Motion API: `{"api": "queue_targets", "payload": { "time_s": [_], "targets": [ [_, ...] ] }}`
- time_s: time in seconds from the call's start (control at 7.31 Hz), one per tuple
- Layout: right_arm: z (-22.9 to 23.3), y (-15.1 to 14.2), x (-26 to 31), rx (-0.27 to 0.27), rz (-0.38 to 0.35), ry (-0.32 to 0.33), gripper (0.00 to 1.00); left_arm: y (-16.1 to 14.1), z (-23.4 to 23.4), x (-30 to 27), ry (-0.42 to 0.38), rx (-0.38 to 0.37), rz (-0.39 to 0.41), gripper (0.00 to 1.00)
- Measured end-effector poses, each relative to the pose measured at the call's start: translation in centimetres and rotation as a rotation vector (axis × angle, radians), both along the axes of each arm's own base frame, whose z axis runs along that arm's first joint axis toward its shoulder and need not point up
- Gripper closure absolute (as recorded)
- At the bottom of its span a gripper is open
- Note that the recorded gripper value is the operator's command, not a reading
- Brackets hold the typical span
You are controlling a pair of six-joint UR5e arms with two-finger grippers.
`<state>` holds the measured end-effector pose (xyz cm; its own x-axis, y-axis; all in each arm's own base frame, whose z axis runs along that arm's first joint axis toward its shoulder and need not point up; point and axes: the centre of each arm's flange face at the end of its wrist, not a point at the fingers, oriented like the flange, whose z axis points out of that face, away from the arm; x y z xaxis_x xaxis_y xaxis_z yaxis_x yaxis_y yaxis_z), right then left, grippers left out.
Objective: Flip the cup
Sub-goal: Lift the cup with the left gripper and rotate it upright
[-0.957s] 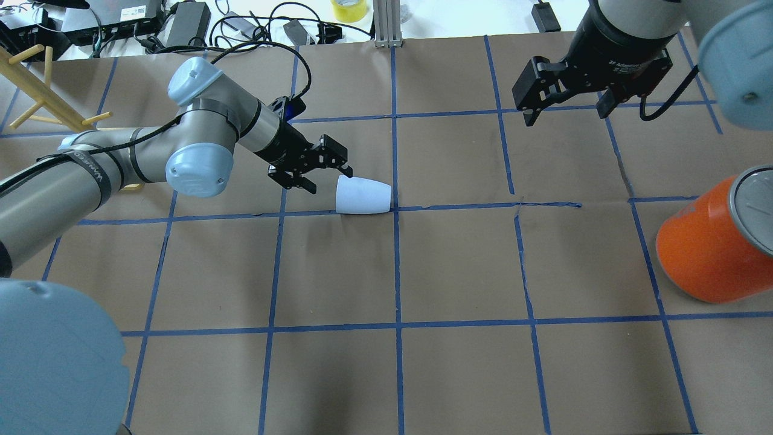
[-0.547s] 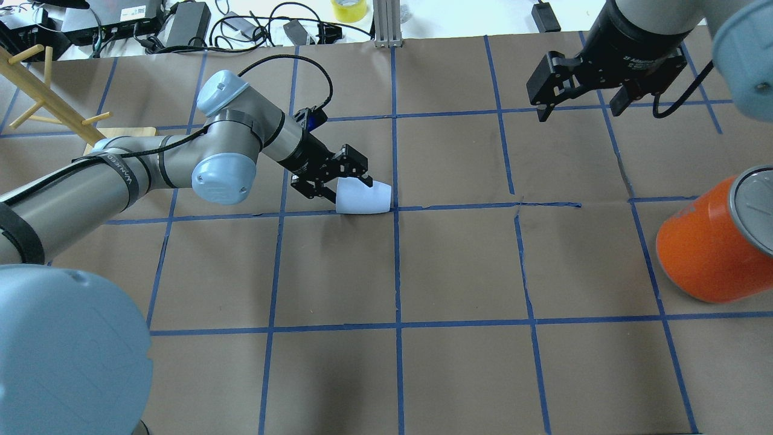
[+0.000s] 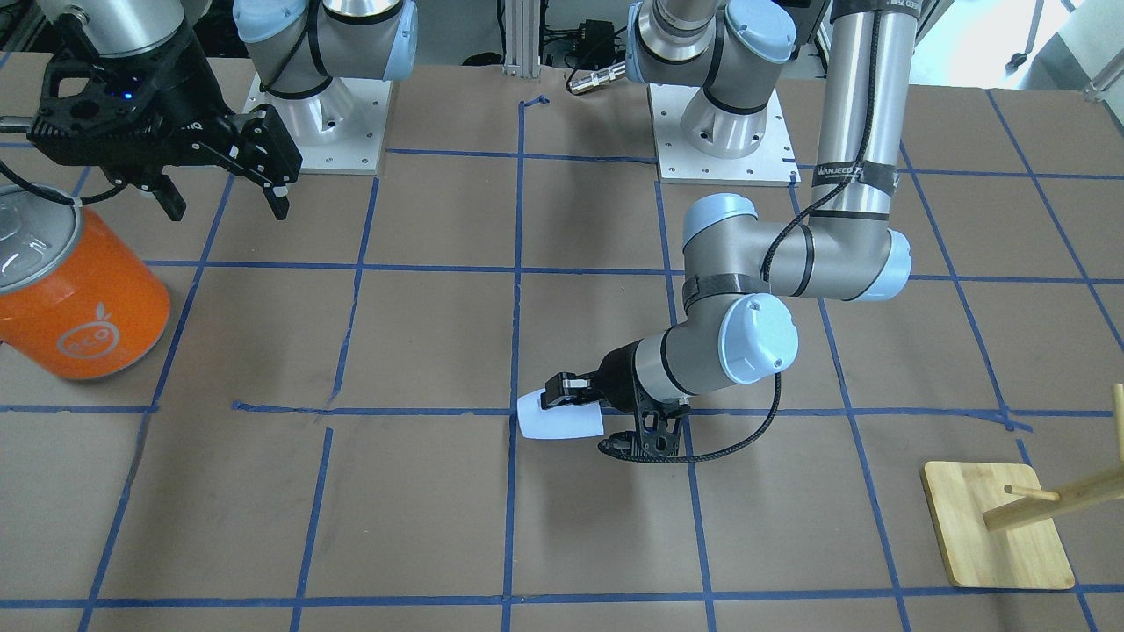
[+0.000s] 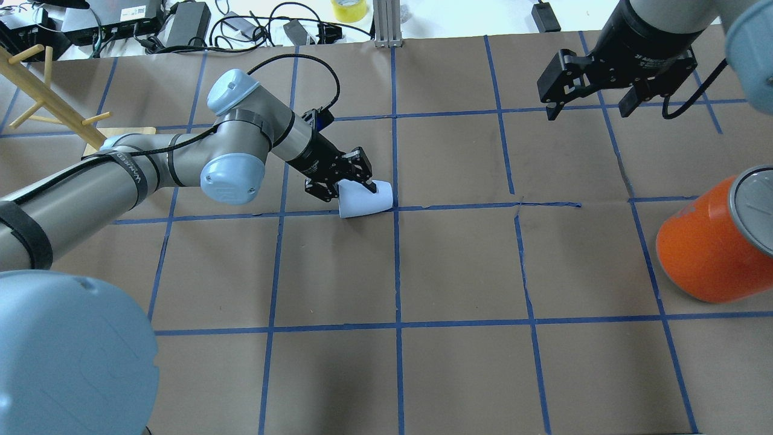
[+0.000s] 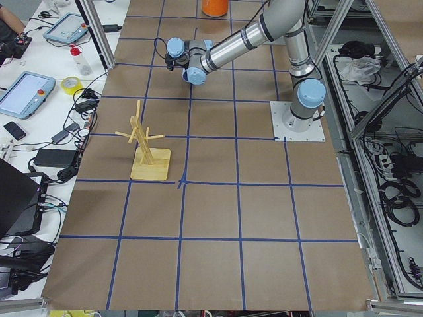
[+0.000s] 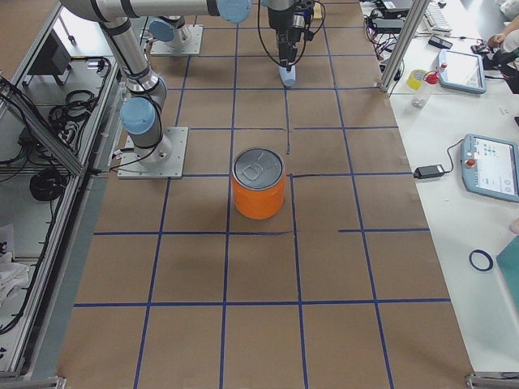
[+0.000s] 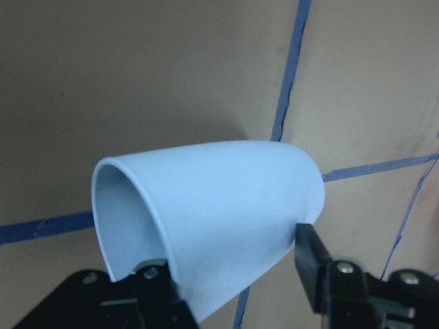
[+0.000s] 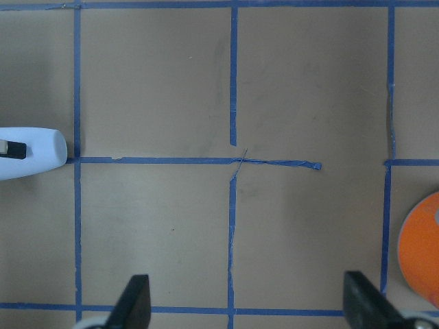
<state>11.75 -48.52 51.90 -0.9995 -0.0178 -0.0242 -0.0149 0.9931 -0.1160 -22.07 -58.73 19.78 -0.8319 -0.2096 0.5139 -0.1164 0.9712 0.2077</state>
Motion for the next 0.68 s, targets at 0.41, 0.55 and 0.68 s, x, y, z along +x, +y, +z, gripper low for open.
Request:
{"api": "queue_targets", "payload": {
  "time_s": [0.41, 0.55, 0.68],
  "targets": [
    [-0.1, 0.0, -0.1, 0.0, 0.0, 0.007, 0.0, -2.9, 4.5, 0.5, -0.106, -0.037, 0.123, 1.0],
    [-0.1, 0.0, -0.1, 0.001, -0.001, 0.008, 0.0, -3.6, 5.6, 0.9, -0.156, -0.055, 0.157, 1.0],
    [-0.1, -0.1, -0.2, 0.002, -0.002, 0.009, 0.0, -4.2, 6.5, 1.7, -0.237, -0.087, 0.17, 1.0]
  ]
}}
